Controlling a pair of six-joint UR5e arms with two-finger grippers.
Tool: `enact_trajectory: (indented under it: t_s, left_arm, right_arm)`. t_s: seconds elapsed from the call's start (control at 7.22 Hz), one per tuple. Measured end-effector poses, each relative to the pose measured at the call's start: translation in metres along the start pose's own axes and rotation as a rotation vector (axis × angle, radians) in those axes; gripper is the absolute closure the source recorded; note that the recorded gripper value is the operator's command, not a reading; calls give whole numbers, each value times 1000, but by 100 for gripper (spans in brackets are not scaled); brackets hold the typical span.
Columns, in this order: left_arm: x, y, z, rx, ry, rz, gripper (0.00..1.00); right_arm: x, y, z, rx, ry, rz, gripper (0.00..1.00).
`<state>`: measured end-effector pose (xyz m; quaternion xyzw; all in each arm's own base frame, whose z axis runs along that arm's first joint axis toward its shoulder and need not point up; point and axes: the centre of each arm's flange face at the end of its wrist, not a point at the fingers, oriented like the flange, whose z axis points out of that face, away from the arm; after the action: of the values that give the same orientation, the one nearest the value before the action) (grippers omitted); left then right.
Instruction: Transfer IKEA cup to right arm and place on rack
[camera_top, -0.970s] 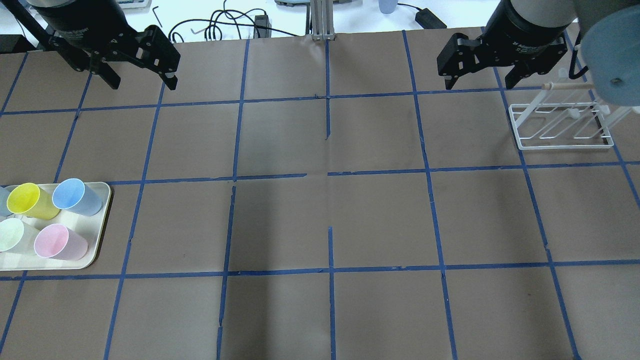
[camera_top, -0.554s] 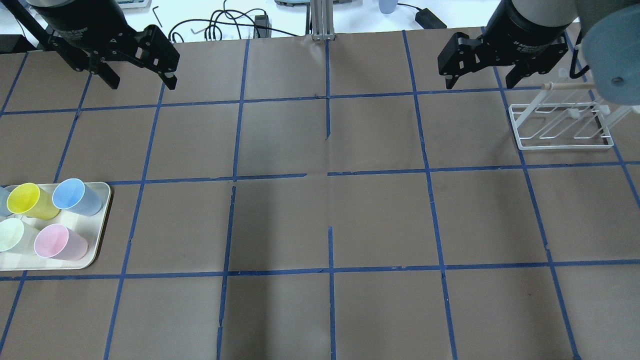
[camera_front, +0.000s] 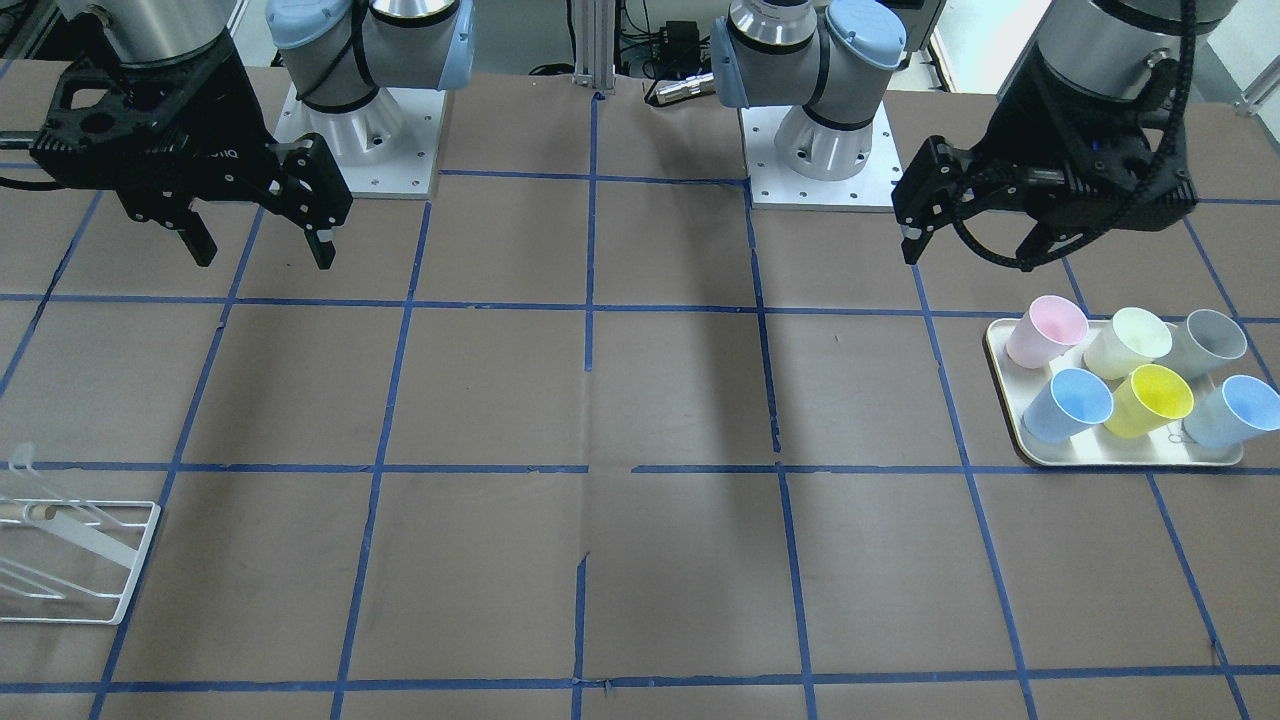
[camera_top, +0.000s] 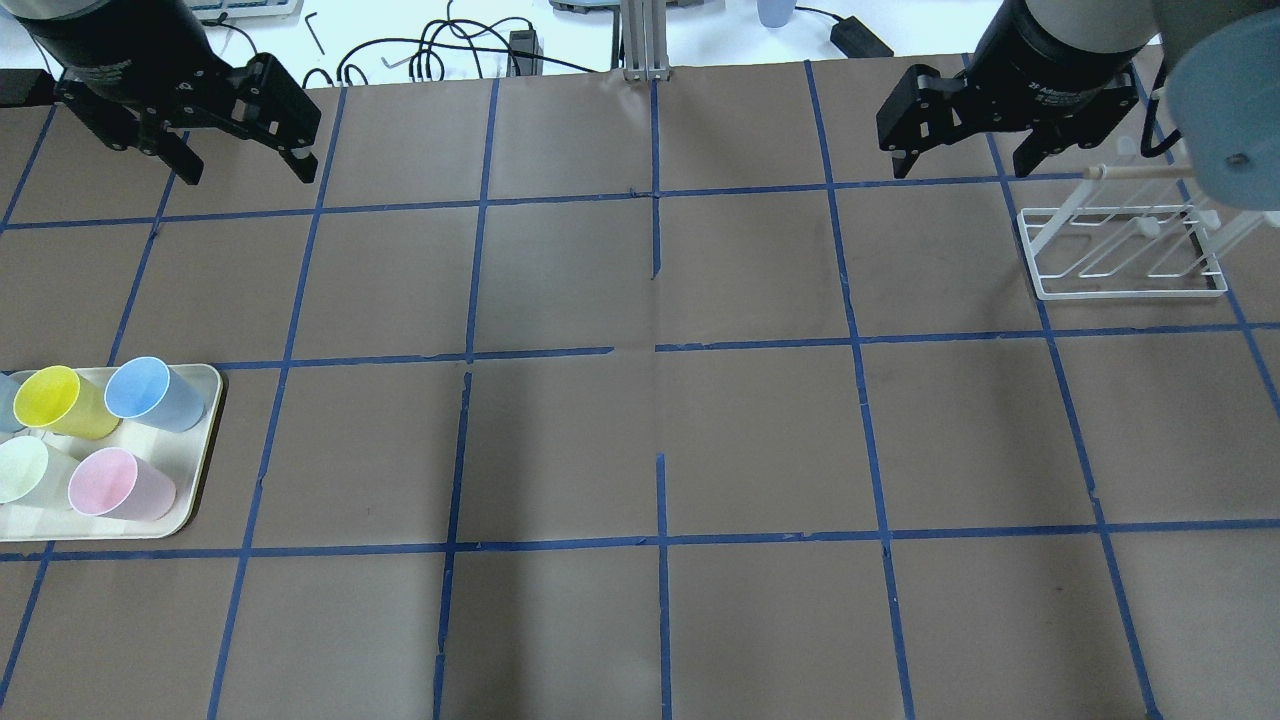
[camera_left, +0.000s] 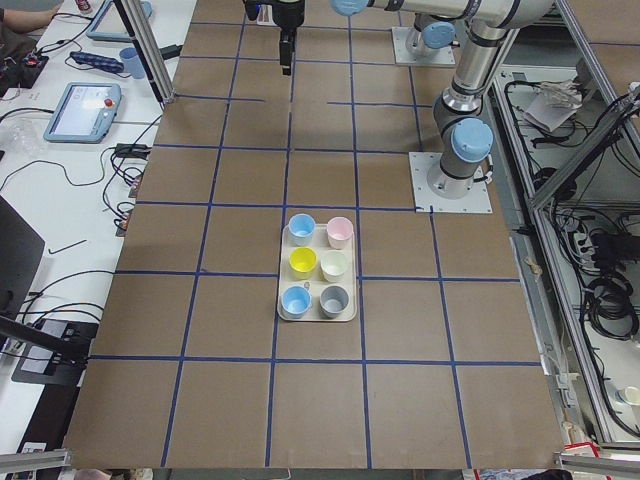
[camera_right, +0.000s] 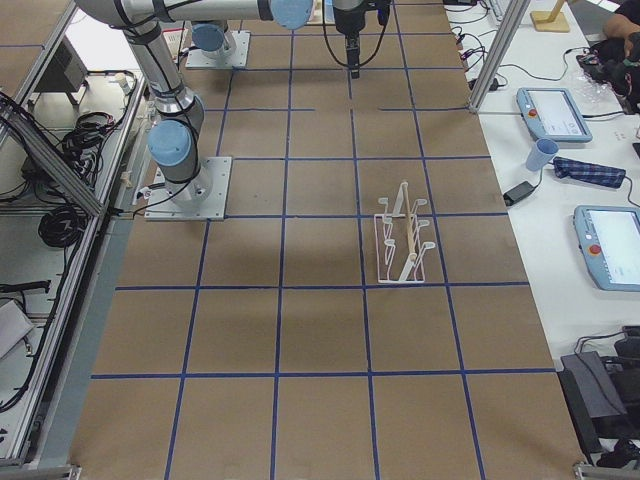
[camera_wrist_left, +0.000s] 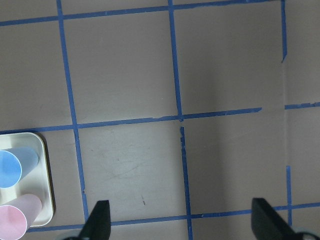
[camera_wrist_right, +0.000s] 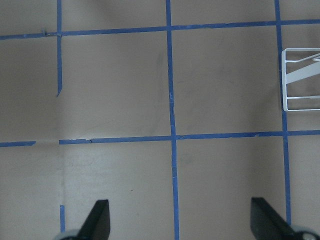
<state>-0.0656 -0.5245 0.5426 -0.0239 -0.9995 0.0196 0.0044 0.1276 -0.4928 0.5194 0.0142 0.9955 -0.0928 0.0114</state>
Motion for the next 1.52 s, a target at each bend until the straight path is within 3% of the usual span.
enact_trajectory:
  t_s: [0.28,0.55,1.11,1.52]
  left_arm:
    - [-49,-4,7,-12,-2,55,0]
    - [-132,-11,33,-29,7,171,0]
    - [-285,-12,123,-43,20,338,0]
    - [-399,3,191,-29,18,370,0]
  right_arm:
    - [0,0,1,-2,2,-1,0]
    - [-1,0,2,-4,2,-3,0]
    - [-1,0,3,-2,0,-2,0]
    - [0,0,2,-1,2,-1,0]
